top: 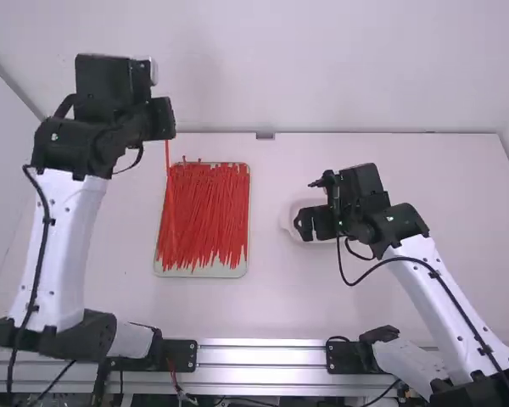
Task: Fasten the cable tie
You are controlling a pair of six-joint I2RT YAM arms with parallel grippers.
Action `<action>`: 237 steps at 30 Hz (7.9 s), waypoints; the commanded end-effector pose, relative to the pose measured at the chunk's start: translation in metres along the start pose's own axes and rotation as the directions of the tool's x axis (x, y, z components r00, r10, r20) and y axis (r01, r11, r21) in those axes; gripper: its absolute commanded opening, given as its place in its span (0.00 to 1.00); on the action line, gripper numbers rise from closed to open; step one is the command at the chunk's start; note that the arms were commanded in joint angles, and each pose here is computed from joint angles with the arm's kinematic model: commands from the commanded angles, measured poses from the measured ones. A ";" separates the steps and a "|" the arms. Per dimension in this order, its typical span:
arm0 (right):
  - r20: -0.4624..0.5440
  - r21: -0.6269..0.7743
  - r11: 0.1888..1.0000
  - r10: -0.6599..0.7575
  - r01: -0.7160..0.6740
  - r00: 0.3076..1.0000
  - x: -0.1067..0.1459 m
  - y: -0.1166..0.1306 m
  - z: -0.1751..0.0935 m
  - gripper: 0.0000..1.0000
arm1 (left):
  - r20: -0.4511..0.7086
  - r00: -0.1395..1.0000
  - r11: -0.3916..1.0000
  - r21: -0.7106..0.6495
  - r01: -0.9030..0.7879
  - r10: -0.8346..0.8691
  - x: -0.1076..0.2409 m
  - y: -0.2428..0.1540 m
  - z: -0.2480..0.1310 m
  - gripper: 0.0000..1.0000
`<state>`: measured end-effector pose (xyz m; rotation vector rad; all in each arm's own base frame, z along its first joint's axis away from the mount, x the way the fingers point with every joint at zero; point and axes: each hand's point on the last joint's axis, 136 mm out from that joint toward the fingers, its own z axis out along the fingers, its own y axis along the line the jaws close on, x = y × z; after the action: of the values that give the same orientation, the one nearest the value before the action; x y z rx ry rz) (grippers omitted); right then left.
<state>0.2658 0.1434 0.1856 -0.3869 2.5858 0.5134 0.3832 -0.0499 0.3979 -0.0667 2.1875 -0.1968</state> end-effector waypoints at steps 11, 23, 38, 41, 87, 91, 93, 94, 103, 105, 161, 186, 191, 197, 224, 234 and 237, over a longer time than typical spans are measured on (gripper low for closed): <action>0.046 -0.122 0.990 -0.069 0.074 0.997 -0.010 0.025 -0.013 0.98 | 0.174 0.976 0.991 0.055 0.125 -0.132 0.084 0.017 -0.034 0.02; 0.130 -0.295 0.942 -0.124 0.158 0.984 -0.025 0.059 -0.021 0.98 | 0.210 0.966 0.968 0.226 0.106 -0.154 0.125 -0.001 -0.006 0.02; 0.324 -0.423 0.877 -0.090 0.229 0.942 -0.071 0.090 -0.044 0.98 | 0.131 0.961 0.836 0.531 0.138 -0.242 0.103 -0.055 0.037 0.02; 0.358 -0.434 0.874 -0.057 0.220 0.932 -0.082 0.093 -0.049 0.99 | 0.158 0.950 0.798 0.590 0.127 -0.268 0.089 -0.065 0.033 0.02; 0.392 -0.471 0.846 -0.052 0.249 0.918 -0.099 0.139 -0.027 0.59 | 0.145 0.905 0.599 0.789 0.137 -0.399 0.065 -0.150 0.014 0.02; 0.389 -0.473 0.845 -0.053 0.249 0.920 -0.098 0.139 -0.027 0.43 | 0.145 0.906 0.591 0.796 0.132 -0.397 0.065 -0.152 0.012 0.02; 0.390 -0.470 0.847 -0.052 0.247 0.919 -0.098 0.139 -0.027 0.38 | 0.147 0.905 0.589 0.797 0.130 -0.398 0.065 -0.153 0.011 0.02; 0.390 -0.470 0.848 -0.051 0.247 0.919 -0.099 0.138 -0.027 0.35 | 0.150 0.905 0.588 0.799 0.127 -0.398 0.064 -0.153 0.011 0.02; 0.391 -0.466 0.850 -0.050 0.244 0.919 -0.099 0.136 -0.027 0.00 | 0.154 0.900 0.589 0.798 0.131 -0.408 0.062 -0.151 0.011 0.02; 0.389 -0.465 0.852 -0.049 0.242 0.920 -0.099 0.135 -0.026 0.00 | 0.152 0.901 0.589 0.797 0.131 -0.406 0.063 -0.152 0.011 0.02; 0.891 -0.235 0.465 -0.248 0.854 0.380 -0.146 0.126 -0.161 0.00 | 0.512 0.859 -0.075 0.856 -0.511 -0.012 -0.008 -0.235 -0.107 0.99; 0.885 -0.291 0.438 -0.215 0.851 0.413 -0.142 0.142 -0.163 0.00 | 0.440 0.898 -0.118 0.891 -0.439 -0.016 -0.005 -0.241 -0.121 0.15; 0.884 -0.292 0.435 -0.216 0.851 0.414 -0.141 0.142 -0.163 0.00 | 0.443 0.896 -0.113 0.890 -0.442 -0.020 -0.007 -0.240 -0.121 0.09; 0.880 -0.291 0.455 -0.217 0.841 0.422 -0.144 0.134 -0.163 0.00 | 0.447 0.894 -0.114 0.888 -0.446 -0.021 -0.007 -0.240 -0.121 0.11; 0.854 -0.360 0.477 -0.178 0.802 0.489 -0.145 0.132 -0.163 0.75 | 0.432 0.900 -0.038 0.900 -0.434 -0.057 -0.019 -0.235 -0.106 0.02; 0.815 -0.424 0.374 -0.239 0.825 0.528 -0.119 0.117 -0.166 0.98 | 0.288 0.952 0.218 0.940 -0.261 -0.101 -0.045 -0.182 -0.041 0.02; 0.834 -0.390 0.322 -0.274 0.863 0.479 -0.112 0.117 -0.167 0.99 | 0.252 0.961 0.307 0.929 -0.208 -0.114 -0.046 -0.169 -0.017 0.02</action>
<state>0.2670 0.1970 0.4054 -1.1238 1.2353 1.2315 0.3876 -0.2161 0.4557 0.6085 1.5252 -1.4762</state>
